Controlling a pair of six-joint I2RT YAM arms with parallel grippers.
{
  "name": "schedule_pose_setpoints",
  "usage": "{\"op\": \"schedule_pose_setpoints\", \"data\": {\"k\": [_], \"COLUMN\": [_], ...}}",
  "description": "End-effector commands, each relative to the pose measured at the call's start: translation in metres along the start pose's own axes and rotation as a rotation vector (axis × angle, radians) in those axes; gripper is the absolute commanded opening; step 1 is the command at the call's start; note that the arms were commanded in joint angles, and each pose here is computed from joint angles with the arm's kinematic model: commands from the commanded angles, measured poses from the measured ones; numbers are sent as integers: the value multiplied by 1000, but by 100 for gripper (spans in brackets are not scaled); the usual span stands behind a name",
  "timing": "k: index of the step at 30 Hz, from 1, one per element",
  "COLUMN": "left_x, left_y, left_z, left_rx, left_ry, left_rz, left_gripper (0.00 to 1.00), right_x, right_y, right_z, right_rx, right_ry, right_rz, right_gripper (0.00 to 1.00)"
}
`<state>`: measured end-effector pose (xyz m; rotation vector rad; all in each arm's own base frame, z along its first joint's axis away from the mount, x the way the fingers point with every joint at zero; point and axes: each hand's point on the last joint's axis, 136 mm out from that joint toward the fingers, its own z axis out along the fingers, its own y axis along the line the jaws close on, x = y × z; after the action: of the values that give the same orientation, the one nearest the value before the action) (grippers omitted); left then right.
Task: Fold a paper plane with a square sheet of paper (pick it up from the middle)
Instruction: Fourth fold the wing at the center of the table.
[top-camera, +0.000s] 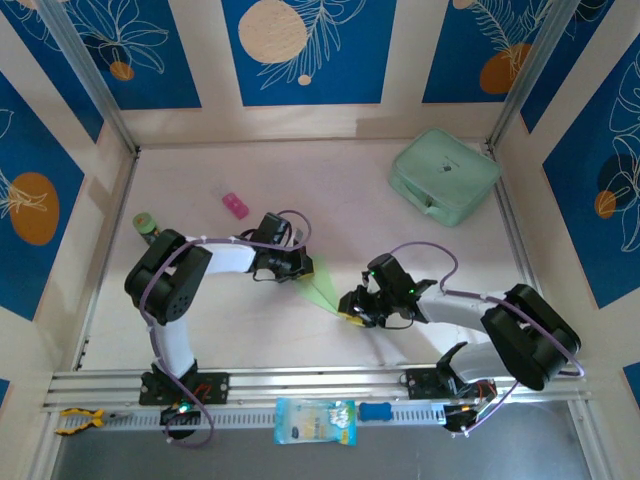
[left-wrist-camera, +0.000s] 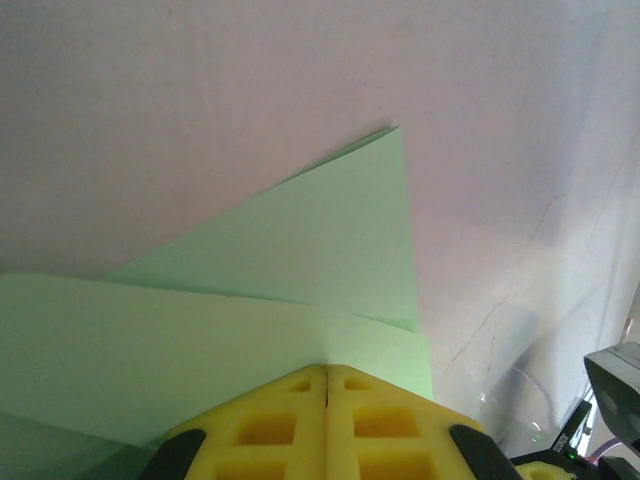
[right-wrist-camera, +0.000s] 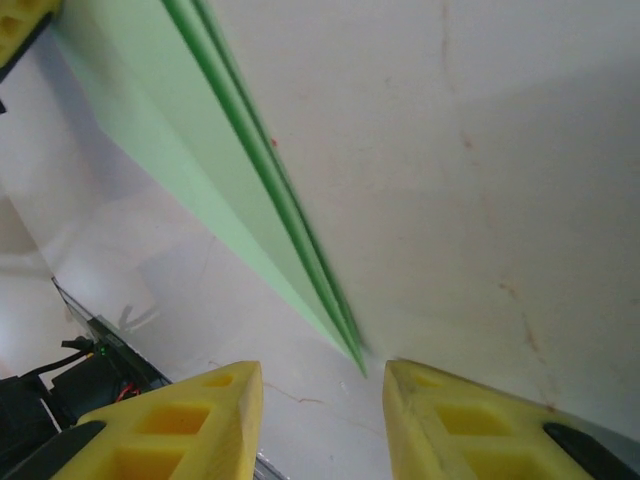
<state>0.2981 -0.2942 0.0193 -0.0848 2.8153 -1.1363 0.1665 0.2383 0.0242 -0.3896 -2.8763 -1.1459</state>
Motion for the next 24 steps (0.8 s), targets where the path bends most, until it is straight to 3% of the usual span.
{"op": "schedule_pose_setpoints", "data": {"k": [1,9,24], "left_x": [11,10,10], "left_y": [29,29,28], "left_z": [-1,-2,-1], "left_rx": [-82,-80,-75], "left_ry": [25,24,26], "left_rz": [-72,-73,-76], "left_gripper": [4,4,4], "right_x": [3,3,-2], "right_y": [1,10,17], "right_z": [3,8,8], "right_rx": [-1,-40,-92], "right_ry": [22,43,15], "right_rz": [18,-1,-36], "right_gripper": [37,32,32]}}
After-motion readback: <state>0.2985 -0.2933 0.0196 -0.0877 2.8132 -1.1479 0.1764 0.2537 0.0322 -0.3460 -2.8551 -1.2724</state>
